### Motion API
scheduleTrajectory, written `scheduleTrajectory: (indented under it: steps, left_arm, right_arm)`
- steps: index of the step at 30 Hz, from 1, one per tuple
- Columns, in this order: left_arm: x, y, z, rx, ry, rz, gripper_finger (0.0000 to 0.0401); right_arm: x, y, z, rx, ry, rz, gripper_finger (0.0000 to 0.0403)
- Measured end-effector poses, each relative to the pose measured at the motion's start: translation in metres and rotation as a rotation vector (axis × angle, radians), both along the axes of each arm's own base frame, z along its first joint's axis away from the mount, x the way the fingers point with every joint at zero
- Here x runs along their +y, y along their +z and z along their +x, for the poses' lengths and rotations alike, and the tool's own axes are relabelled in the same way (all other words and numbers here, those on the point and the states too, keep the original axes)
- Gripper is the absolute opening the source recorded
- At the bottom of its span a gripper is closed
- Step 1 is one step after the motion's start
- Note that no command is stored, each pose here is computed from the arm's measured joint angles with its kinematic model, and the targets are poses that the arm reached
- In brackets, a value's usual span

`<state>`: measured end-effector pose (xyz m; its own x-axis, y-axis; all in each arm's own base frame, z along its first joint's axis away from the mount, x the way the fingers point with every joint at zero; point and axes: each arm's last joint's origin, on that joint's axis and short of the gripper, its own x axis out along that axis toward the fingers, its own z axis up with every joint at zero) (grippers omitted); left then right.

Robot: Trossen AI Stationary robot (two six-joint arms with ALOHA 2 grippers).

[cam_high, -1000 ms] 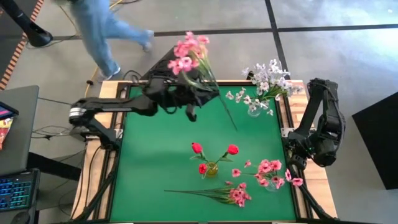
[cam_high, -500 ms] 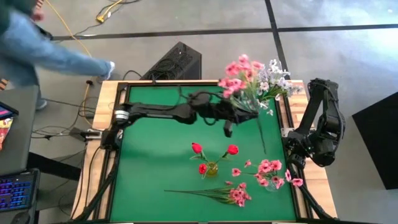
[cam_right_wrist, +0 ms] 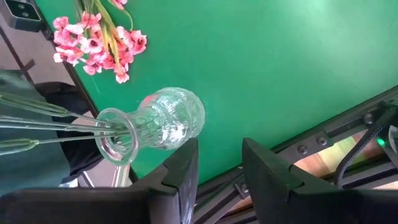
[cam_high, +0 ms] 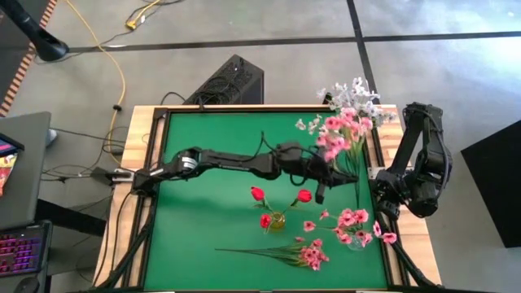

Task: Sort flowers into vase by color
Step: Put the left pink flowers into the bottom transparent vase

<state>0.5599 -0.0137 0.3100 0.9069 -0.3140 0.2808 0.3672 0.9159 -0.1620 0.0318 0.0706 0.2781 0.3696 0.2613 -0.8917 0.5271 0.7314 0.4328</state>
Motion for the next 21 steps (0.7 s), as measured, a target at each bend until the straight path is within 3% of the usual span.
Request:
scheduleTrajectory:
  steps: [4, 13, 19, 21]
  left_arm:
    - [-0.008, -0.006, 0.002, 0.036, 0.077, 0.084, 0.0009]
    - [-0.035, -0.014, 0.004, 0.048, 0.089, 0.098, 0.0009]
    - [-0.046, -0.014, 0.003, 0.042, 0.151, 0.145, 0.0009]
    - [-0.046, -0.016, 0.003, 0.045, 0.174, 0.205, 0.0009]
  right_arm:
    - [0.000, 0.000, 0.000, -0.009, 0.028, -0.012, 0.0149]
    - [0.000, 0.000, 0.000, -0.019, 0.063, -0.026, 0.0149]
    - [0.001, 0.000, 0.000, -0.035, 0.109, -0.040, 0.0149]
    - [0.001, 0.000, 0.000, -0.036, 0.111, -0.041, 0.0149]
